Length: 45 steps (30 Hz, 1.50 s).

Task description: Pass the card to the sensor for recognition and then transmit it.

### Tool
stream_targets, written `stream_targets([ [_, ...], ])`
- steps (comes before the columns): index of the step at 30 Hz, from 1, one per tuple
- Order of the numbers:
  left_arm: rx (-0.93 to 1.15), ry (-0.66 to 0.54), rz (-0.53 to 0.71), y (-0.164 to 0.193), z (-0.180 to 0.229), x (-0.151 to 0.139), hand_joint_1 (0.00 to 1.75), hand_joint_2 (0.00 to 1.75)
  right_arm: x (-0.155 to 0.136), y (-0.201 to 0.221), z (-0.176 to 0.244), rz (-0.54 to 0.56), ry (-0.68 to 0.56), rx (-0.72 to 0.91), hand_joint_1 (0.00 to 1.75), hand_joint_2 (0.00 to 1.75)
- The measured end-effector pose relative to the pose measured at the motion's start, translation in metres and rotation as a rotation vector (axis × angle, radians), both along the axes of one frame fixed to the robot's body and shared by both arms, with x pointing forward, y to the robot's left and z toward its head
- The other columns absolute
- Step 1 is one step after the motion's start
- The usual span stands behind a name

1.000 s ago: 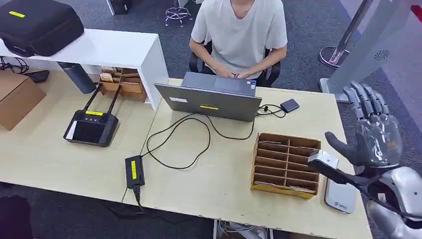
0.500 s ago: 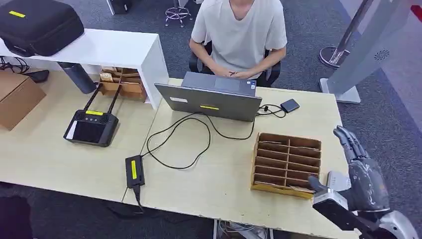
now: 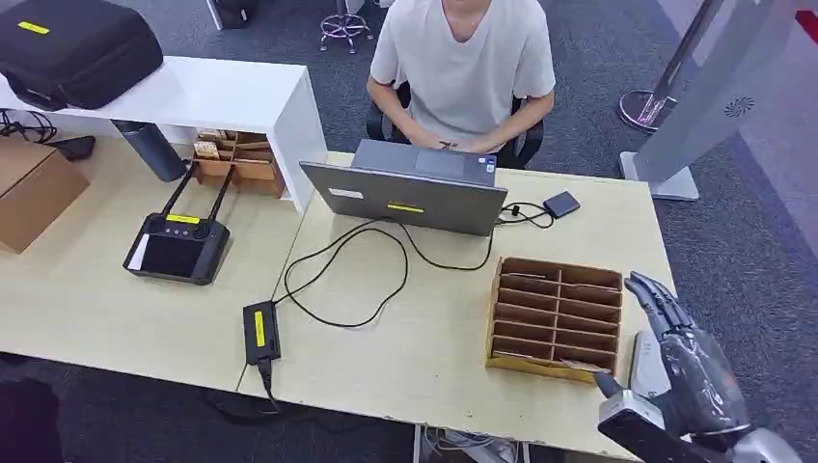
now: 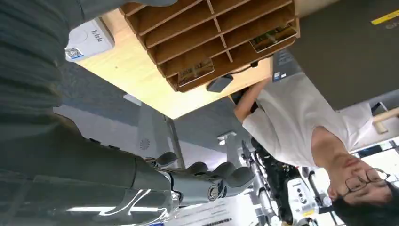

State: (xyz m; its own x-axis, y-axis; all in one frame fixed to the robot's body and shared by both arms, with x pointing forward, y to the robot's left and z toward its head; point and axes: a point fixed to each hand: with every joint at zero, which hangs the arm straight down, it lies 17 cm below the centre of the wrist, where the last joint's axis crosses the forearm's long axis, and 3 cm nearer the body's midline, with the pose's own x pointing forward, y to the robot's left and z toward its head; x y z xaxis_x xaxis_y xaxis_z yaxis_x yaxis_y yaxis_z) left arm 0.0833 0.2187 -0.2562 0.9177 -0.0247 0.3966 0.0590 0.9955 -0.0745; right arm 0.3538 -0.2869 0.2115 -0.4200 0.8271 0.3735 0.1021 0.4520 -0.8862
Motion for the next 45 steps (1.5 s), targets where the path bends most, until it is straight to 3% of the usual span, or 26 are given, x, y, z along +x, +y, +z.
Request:
stream_targets([
  [15,-0.004,-0.012,-0.002,0.000,0.001,0.007,0.00,0.00,-0.006,0.008,-0.012,0.002,-0.025,-0.079,0.00,1.75],
  [45,0.049,-0.004,0.015,0.004,-0.001,0.008,0.00,0.00,-0.020,0.017,-0.066,-0.086,0.024,0.002,0.00,1.75],
])
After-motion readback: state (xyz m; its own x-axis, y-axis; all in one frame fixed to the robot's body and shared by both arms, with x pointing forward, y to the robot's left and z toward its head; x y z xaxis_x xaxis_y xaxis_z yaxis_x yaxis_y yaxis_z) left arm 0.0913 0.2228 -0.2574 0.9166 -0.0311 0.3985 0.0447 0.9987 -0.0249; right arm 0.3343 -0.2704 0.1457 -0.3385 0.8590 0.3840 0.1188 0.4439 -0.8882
